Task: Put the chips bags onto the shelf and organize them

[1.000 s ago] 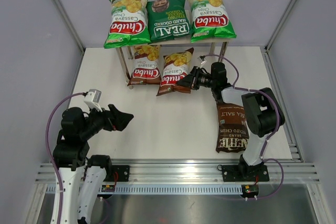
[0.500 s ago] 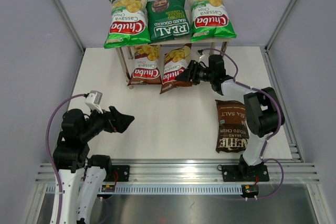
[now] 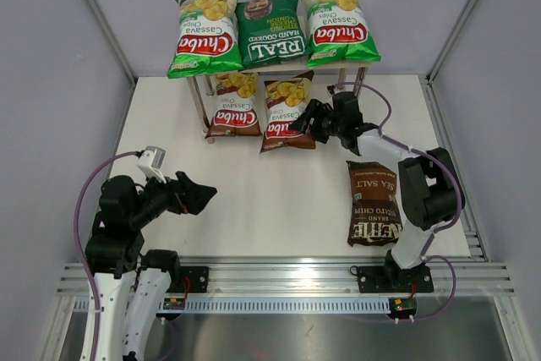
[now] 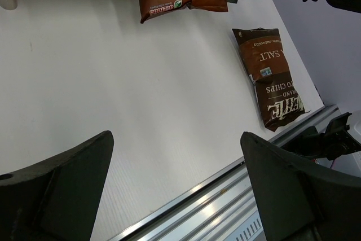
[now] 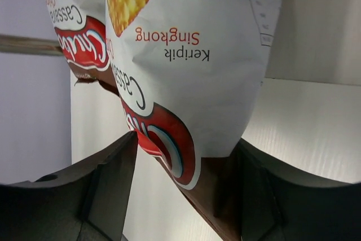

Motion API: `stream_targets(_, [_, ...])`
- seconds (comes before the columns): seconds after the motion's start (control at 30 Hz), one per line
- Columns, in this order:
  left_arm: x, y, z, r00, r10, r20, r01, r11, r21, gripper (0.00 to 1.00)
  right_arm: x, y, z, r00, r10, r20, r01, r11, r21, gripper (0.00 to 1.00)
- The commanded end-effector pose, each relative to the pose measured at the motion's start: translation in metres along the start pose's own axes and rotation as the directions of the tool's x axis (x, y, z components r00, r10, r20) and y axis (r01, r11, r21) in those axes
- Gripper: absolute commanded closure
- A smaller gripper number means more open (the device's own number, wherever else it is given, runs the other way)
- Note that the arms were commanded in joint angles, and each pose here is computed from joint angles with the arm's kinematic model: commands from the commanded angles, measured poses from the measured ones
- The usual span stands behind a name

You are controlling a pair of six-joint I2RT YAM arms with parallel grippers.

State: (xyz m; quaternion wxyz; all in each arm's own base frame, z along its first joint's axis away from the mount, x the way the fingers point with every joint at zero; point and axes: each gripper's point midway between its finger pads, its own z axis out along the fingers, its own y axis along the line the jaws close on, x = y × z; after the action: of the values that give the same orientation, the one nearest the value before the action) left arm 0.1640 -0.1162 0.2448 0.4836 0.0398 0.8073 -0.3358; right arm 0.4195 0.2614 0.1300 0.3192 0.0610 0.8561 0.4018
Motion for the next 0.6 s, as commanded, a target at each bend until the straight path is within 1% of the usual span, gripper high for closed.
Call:
stream_targets(0.0, [-0.007,-0.009,-0.001,0.999,0.044,0.031,-0.045,0.998,0.044,0.01,-0.021,0.002,-0.019,0.993,0.013,0.119,-0.026,0.994,0.105,0.29])
stream_targets(0.07, [-0.007,-0.009,-0.001,0.998,0.046,0.034,-0.047,0.998,0.047,0.01,-0.022,0.002,-0.025,0.991,0.020,0.135,-0.039,0.990,0.133,0.30])
stream_targets(0.17, [-0.007,-0.009,-0.001,0.998,0.046,0.034,-0.047,0.998,0.045,0.01,-0.025,0.005,-0.026,0.989,0.016,0.149,-0.036,0.990,0.133,0.43])
stream_targets(0.2, [-0.007,-0.009,-0.001,0.998,0.044,0.033,-0.046,0.998,0.048,0.01,-0.024,0.004,-0.024,0.990,0.017,0.143,-0.037,0.990,0.135,0.50])
stream_targets(0.27, [-0.007,-0.010,-0.001,0.998,0.045,0.035,-0.047,0.998,0.049,0.01,-0.025,0.006,-0.020,0.990,0.015,0.137,-0.033,0.991,0.129,0.56])
stream_targets(0.33, [-0.007,-0.010,-0.002,0.998,0.049,0.036,-0.051,0.997,0.051,0.01,-0.023,0.004,-0.013,0.992,0.011,0.125,-0.028,0.991,0.131,0.59])
stream_targets(0.43, [-0.007,-0.011,-0.003,0.998,0.052,0.039,-0.054,0.997,0.054,0.01,-0.026,0.001,-0.006,0.990,-0.011,0.140,-0.011,0.987,0.160,0.61])
stream_targets(0.57, [-0.006,-0.011,-0.003,0.998,0.049,0.036,-0.051,0.997,0.054,0.01,-0.034,0.001,-0.001,0.982,-0.010,0.189,-0.023,0.985,0.168,0.66])
